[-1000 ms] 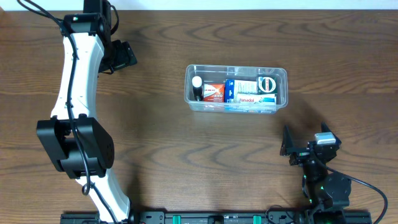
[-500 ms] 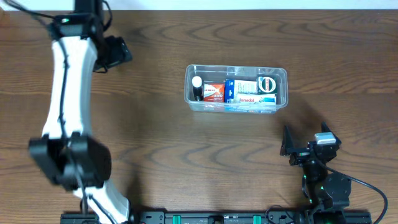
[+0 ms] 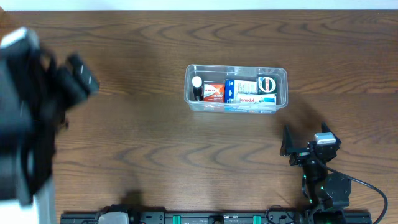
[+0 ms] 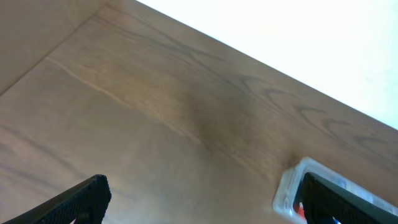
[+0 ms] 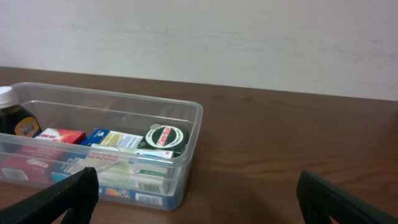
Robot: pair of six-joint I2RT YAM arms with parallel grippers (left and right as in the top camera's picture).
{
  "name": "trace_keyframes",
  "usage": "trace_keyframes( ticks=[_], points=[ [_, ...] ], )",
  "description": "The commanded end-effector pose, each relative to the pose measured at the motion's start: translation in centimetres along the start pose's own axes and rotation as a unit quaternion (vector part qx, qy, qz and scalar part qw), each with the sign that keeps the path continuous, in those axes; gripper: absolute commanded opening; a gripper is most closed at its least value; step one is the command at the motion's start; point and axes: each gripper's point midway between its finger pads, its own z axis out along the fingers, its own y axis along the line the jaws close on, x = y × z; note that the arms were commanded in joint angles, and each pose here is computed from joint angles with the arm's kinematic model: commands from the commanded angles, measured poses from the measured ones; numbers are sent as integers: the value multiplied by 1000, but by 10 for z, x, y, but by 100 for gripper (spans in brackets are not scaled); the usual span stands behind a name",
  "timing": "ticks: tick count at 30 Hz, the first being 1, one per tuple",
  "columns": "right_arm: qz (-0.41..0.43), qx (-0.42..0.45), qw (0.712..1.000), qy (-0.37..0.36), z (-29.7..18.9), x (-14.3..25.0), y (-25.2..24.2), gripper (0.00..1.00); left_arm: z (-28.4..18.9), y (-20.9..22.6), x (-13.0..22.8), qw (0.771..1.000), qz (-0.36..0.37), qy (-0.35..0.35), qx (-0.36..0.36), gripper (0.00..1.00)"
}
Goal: Pack container
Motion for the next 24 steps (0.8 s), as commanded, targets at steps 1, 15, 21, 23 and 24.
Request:
trace_keyframes(
  ticks=[1,15,21,23,24],
  points=[
    [-6,-1,1000,-1,0,1,0,99,-22,19,31,1000,7,-7,-5,98],
    [-5,-1,1000,-1,0,1,0,99,48,56,200,999,1,-22,50,98],
    [-5,-1,1000,-1,0,1,0,99,92,19,194,978,-3,-125,164,98],
    [-5,-1,1000,-1,0,1,0,99,95,13,187,969,-3,-163,184,98],
    [-5,-1,1000,-1,0,1,0,99,96,11,184,965,-4,-180,190,98]
  ],
)
